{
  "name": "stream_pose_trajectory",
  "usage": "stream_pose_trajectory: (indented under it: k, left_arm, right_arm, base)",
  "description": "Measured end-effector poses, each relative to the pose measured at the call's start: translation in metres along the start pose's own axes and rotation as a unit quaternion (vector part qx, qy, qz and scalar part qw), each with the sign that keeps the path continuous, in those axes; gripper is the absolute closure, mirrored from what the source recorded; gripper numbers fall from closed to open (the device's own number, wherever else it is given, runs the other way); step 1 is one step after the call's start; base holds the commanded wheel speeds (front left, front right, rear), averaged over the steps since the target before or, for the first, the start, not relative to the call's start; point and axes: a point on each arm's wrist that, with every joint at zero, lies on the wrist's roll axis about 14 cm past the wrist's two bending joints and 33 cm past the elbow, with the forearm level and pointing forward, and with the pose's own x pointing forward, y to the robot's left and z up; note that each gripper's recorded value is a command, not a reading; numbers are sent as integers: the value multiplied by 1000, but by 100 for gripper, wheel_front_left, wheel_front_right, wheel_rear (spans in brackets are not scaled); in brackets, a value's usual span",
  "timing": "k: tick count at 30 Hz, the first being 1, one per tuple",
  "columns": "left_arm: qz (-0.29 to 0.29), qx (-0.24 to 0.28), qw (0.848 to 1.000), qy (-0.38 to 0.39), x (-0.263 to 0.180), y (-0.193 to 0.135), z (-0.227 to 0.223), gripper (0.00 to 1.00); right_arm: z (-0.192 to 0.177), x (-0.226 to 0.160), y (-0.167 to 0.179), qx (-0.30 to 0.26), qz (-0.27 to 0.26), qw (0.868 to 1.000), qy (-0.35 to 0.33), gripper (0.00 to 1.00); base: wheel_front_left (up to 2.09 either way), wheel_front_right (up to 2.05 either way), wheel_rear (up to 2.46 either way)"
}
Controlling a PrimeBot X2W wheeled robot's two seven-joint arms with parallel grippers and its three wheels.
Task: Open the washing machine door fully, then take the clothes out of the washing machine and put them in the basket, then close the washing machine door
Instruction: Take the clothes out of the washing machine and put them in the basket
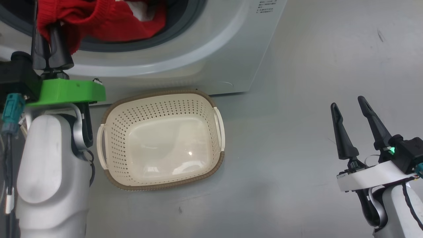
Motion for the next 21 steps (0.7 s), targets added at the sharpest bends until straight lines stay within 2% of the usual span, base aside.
stream_pose_trajectory:
  k: [11, 14, 21]
  left_arm:
    - [-3, 13, 998, -58, -36, 2, 55, 100]
    - [-5, 8, 999, -50, -44, 1, 51, 100]
    - [-5, -30, 999, 16, -71, -2, 11, 100]
  right_arm:
    - [8, -14, 19, 4, 19, 1000, -8, 0]
    - [9, -13, 22, 6, 24, 1000, -10, 0]
    - [8, -12, 27, 7, 31, 999, -10, 0]
  base:
    - [0, 0, 0]
    - [0, 0, 0]
    - [0, 0, 0]
